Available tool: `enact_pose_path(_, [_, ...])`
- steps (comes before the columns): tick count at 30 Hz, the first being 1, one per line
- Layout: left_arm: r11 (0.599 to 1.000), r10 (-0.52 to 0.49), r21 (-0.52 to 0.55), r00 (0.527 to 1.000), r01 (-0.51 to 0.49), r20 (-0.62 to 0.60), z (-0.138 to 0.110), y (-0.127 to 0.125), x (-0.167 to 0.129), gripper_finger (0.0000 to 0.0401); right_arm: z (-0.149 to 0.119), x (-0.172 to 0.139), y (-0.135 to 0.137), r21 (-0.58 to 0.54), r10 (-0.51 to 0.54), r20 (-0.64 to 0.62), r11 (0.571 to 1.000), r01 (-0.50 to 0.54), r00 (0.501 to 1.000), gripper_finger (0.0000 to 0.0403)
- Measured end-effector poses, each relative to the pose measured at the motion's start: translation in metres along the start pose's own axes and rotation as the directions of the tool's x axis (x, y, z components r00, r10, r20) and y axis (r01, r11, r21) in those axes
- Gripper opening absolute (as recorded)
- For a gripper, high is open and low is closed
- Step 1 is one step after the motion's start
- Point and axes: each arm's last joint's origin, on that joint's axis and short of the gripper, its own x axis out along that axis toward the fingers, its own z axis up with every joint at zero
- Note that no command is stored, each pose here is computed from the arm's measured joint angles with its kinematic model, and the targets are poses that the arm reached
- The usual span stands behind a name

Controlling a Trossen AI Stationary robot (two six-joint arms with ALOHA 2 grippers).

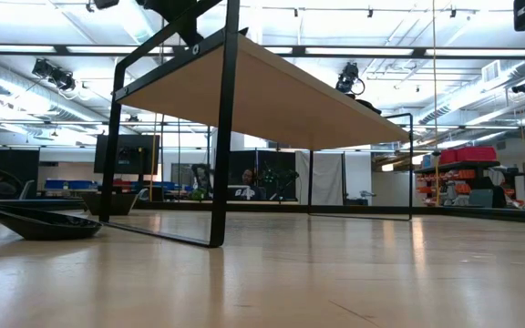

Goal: Pick & Place Mini shaped plates
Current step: Stack the black teardrop shaped plate on top of the black teardrop shaped plate on the shelf

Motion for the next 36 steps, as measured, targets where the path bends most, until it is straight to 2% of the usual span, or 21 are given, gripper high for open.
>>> enact_pose_path(4, [1.0, 0.002, 0.006, 0.998, -0.002, -0.06, -0.018, 0.01, -0.008, 0.0004, 0.0, 0.0, 0.0, 0.0, 0.0, 0.0, 1.0, 0.0, 1.0, 0.001])
enact_pose_path(11, [0.997, -0.054, 0.043, 0.98, 0.064, -0.192, -0.052, 0.023, -0.022, 0.0003, 0.0, 0.0, 0.0, 0.0, 0.0, -0.001, 1.0, 0.0, 1.0, 0.001])
enact_pose_path(19, [0.992, -0.019, 0.113, 0.956, 0.054, -0.293, -0.082, 0.042, -0.029, 0.0003, 0.0, 0.0, 0.0, 0.0, 0.0, 0.0, 1.0, 0.0, 1.0, 0.001])
enact_pose_path(23, [0.989, -0.059, 0.106, 0.936, 0.102, -0.347, -0.096, 0.046, -0.034, 0.0003, 0.0, 0.0, 0.0, 0.0, 0.0, 0.0, 1.0, 0.0, 1.0, 0.001])
enact_pose_path(32, [0.945, -0.15, 0.209, 0.9, 0.253, -0.41, -0.109, 0.05, -0.047, 0.0002, 0.0, 0.0, 0.0, 0.0, 0.0, -0.001, 1.0, 0.0, 1.0, 0.001])
enact_pose_path(36, [0.928, -0.171, 0.242, 0.899, 0.284, -0.402, -0.111, 0.051, -0.049, 0.0001, 0.0, 0.0, 0.0, 0.0, 0.0, -0.001, 1.0, 0.0, 1.0, 0.001])
